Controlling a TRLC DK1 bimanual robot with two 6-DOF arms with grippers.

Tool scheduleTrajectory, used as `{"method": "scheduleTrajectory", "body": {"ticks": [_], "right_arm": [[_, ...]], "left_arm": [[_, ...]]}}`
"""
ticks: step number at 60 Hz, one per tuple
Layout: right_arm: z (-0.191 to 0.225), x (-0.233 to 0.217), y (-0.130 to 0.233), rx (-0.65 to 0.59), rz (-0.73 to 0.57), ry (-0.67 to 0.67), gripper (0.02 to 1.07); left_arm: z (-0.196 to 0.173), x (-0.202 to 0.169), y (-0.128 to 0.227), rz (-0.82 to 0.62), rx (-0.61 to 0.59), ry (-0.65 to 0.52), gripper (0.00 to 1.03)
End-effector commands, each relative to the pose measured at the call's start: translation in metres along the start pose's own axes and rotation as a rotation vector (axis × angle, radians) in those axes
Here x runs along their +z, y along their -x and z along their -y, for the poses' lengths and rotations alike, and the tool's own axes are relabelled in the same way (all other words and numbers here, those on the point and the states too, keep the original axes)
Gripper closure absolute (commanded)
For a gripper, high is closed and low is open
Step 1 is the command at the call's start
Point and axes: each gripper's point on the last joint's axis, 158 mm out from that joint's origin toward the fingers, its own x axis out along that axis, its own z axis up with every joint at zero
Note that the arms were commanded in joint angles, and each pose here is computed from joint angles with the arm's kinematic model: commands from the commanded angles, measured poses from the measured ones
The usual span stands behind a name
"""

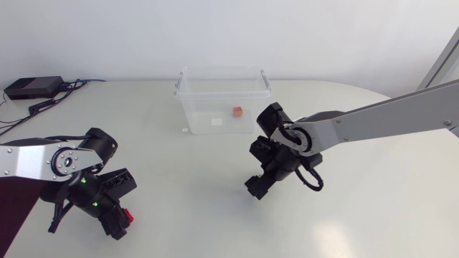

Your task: Place the duplo bricks in the container

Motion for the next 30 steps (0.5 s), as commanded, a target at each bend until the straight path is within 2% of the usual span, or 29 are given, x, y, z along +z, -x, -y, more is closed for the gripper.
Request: {"method": "scheduleTrajectory", "body": {"ticks": [1, 30], "right_arm": [[-0.0008, 0.0061, -0.0028, -0.009, 0.007, -0.015, 0.07], [-0.0012, 0.0070, -0.0075, -0.033, 0.003, -0.008, 0.13]], "left_arm": [[0.0065, -0.0068, -0.0036, 0.000, -0.024, -0.013, 0.63], [0.0081, -0.0062, 0.0022, 0.030, -0.029, -0.005, 0.66]]}}
